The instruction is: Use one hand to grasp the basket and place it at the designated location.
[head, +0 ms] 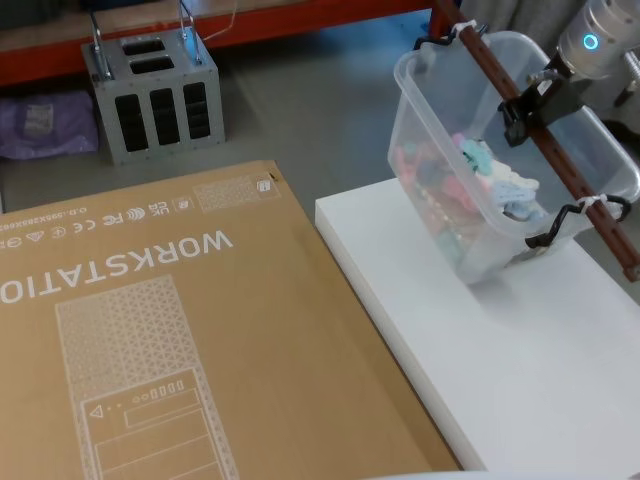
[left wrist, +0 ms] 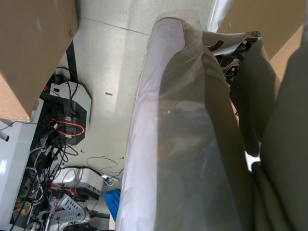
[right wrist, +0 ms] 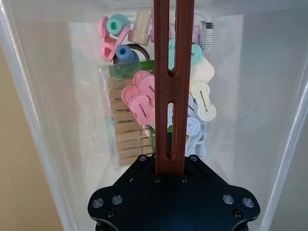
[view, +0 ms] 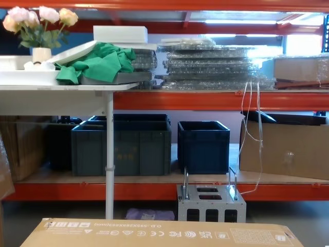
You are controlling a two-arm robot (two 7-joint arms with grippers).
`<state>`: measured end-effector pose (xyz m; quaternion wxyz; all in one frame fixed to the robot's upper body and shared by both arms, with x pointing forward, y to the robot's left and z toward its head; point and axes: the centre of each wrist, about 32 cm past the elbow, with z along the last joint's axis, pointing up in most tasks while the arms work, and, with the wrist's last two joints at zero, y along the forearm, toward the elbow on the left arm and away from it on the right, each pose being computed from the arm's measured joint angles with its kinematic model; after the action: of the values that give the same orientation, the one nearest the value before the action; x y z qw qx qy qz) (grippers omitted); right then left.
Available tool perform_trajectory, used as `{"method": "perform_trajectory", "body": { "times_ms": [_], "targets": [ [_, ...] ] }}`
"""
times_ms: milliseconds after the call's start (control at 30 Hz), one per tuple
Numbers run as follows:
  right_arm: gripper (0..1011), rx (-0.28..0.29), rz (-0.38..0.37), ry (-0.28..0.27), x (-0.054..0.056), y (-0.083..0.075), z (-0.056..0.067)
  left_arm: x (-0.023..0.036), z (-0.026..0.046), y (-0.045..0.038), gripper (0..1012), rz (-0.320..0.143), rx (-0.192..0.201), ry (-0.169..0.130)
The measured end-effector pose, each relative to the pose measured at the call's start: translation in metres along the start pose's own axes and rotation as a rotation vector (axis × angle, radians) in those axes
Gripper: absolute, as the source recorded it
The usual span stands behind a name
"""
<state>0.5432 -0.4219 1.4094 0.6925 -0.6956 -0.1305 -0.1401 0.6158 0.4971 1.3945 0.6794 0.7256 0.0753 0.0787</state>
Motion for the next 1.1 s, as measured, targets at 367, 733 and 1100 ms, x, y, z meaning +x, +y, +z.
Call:
{"method": "perform_trajectory", "body": {
  "times_ms": [367, 733, 1100],
  "targets": [
    [0, -0.018, 0.035, 0.046, -0.001, 0.004, -0.012, 0.0, 0.0001, 0.0, 0, 0.0, 0.0, 0.0],
    [0, 0.014, 0.101, 0.097, -0.001, 0.013, -0.03, 0.0, 0.0002, 0.0, 0, 0.0, 0.0, -0.001],
    [0, 0.047, 0.234, 0.036, 0.006, 0.041, -0.027, 0.0, 0.0002, 0.0, 0, 0.0, 0.0, -0.001]
  ]
}}
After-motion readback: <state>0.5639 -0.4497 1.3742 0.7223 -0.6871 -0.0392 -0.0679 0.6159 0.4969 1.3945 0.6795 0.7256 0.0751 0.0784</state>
